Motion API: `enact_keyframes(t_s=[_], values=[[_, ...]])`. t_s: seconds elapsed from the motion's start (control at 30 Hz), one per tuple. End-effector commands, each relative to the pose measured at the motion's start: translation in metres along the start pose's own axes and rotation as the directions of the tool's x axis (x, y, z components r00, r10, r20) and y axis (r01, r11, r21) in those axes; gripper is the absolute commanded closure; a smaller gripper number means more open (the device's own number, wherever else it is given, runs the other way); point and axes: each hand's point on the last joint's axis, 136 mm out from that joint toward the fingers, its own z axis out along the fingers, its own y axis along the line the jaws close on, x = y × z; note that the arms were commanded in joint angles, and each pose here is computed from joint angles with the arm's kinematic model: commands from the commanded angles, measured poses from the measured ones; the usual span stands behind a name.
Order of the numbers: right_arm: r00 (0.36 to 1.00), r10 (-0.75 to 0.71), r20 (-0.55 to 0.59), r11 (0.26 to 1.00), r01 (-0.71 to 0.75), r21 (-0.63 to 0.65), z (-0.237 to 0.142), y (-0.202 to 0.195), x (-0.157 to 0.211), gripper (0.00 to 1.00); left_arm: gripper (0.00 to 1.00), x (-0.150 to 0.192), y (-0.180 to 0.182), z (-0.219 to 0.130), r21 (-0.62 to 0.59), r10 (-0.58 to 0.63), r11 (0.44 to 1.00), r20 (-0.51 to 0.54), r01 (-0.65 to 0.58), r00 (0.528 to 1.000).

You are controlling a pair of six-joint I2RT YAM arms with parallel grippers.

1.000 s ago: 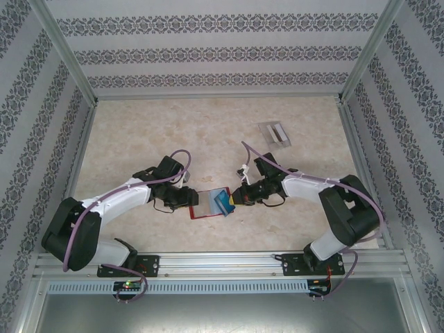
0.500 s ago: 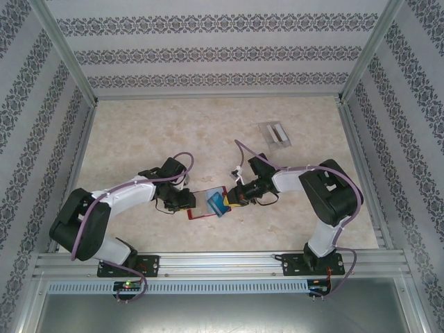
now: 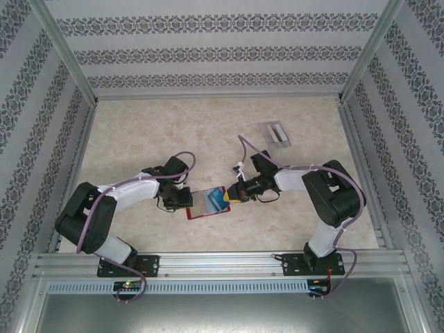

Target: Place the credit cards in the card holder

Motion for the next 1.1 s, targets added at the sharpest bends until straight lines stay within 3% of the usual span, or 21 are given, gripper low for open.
enact_keyframes(t_s=[0.0,0.83,1.07], values=[[0.998,-0.054,-0.016,0.998,0.053,-0.037,0.007,0.014,-0.007,1.0,0.83,-0.002,0.012,0.0,-0.064,-0.035,0.997,0.003,0.035,0.999],[0.999,0.007,-0.035,1.0,-0.006,0.013,0.023,-0.015,-0.005,1.0,0.85,0.0,0.008,-0.005,-0.05,-0.023,0.998,0.013,0.024,1.0],[0.999,-0.002,0.054,0.999,0.0,0.032,0.034,-0.01,-0.023,1.0,0.85,0.002,0.006,-0.002,-0.045,-0.017,0.999,0.008,0.017,1.0]])
